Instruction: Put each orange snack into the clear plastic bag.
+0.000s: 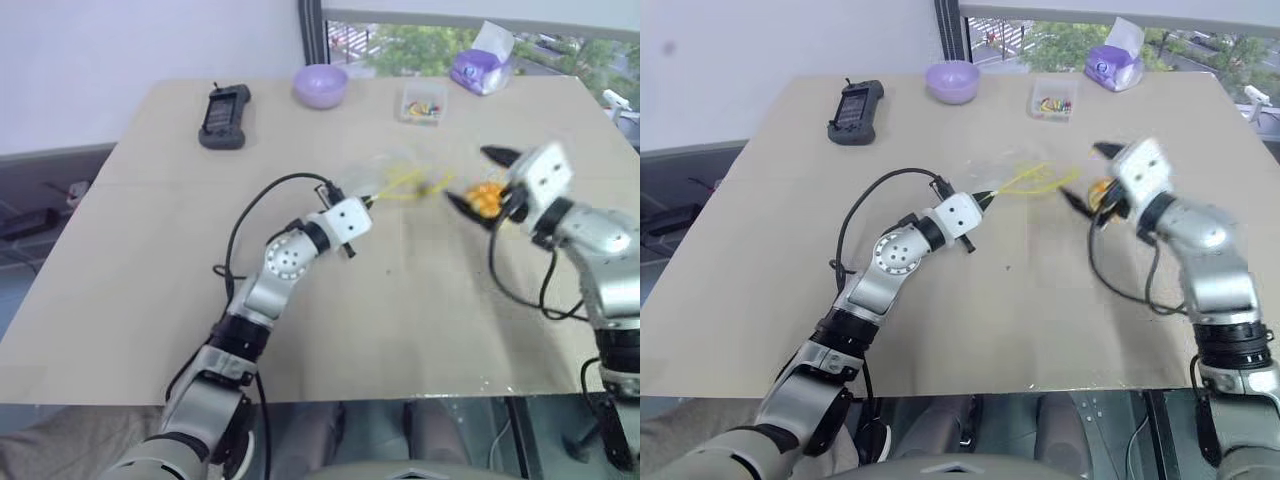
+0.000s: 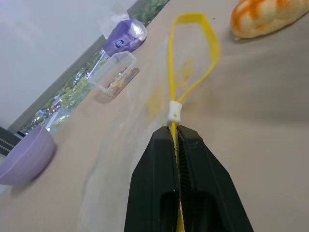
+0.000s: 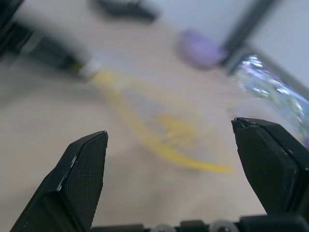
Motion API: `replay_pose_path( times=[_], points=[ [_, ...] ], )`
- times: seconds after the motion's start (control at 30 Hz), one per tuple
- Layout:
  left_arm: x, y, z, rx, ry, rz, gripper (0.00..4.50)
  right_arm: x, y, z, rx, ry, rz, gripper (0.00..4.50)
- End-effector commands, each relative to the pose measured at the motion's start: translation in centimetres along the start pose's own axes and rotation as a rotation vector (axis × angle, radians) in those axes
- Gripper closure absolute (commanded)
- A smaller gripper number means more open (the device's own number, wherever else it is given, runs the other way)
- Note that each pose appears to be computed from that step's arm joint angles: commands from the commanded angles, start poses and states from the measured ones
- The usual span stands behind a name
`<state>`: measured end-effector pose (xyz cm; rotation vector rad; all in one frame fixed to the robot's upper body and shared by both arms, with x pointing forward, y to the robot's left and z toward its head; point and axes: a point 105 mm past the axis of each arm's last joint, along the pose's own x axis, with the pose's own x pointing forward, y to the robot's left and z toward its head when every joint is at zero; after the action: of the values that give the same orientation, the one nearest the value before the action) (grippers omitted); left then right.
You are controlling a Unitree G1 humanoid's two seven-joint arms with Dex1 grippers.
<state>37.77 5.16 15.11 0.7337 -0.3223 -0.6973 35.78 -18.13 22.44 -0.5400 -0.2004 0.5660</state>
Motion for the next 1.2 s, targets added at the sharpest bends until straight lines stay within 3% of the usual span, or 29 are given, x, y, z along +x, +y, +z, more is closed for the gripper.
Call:
replay_pose_path(
  times=[0.03, 0.2, 0.47, 0.8, 0.97, 1.0, 1.07, 1.2],
  points=[
    [0.1, 0.6, 1.0, 0.009, -0.034, 0.031, 4.5, -1.3, -3.5, -3.3, 0.088, 0.143, -0.157, 0.04],
    [0.3, 0.5, 1.1, 0.008, -0.036, 0.03, 4.5, -0.6, -4.9, -6.3, 0.331, 0.202, -0.255, 0.04],
    [0.1, 0.8, 0.8, 0.013, -0.021, 0.04, 4.5, 0.4, -4.9, -9.9, 0.482, 0.318, -0.27, 0.04],
    [0.2, 0.9, 0.8, 0.02, -0.019, 0.041, 4.5, 1.0, -2.4, -13.3, 0.631, 0.46, -0.196, 0.04],
    [0.2, 0.9, 0.8, 0.024, -0.019, 0.04, 4.5, 1.3, -0.8, -13.3, 0.672, 0.461, -0.116, 0.04],
    [0.2, 0.9, 0.8, 0.025, -0.019, 0.04, 4.5, 1.2, -0.8, -13.4, 0.669, 0.468, -0.121, 0.43],
    [0.2, 0.9, 0.7, 0.027, -0.019, 0.038, 4.5, 1.1, -0.8, -13.5, 0.664, 0.471, -0.126, 0.76],
    [0.2, 0.9, 0.8, 0.029, -0.02, 0.035, 4.5, 1.1, -0.8, -13.6, 0.674, 0.466, -0.132, 2.5]
  ],
)
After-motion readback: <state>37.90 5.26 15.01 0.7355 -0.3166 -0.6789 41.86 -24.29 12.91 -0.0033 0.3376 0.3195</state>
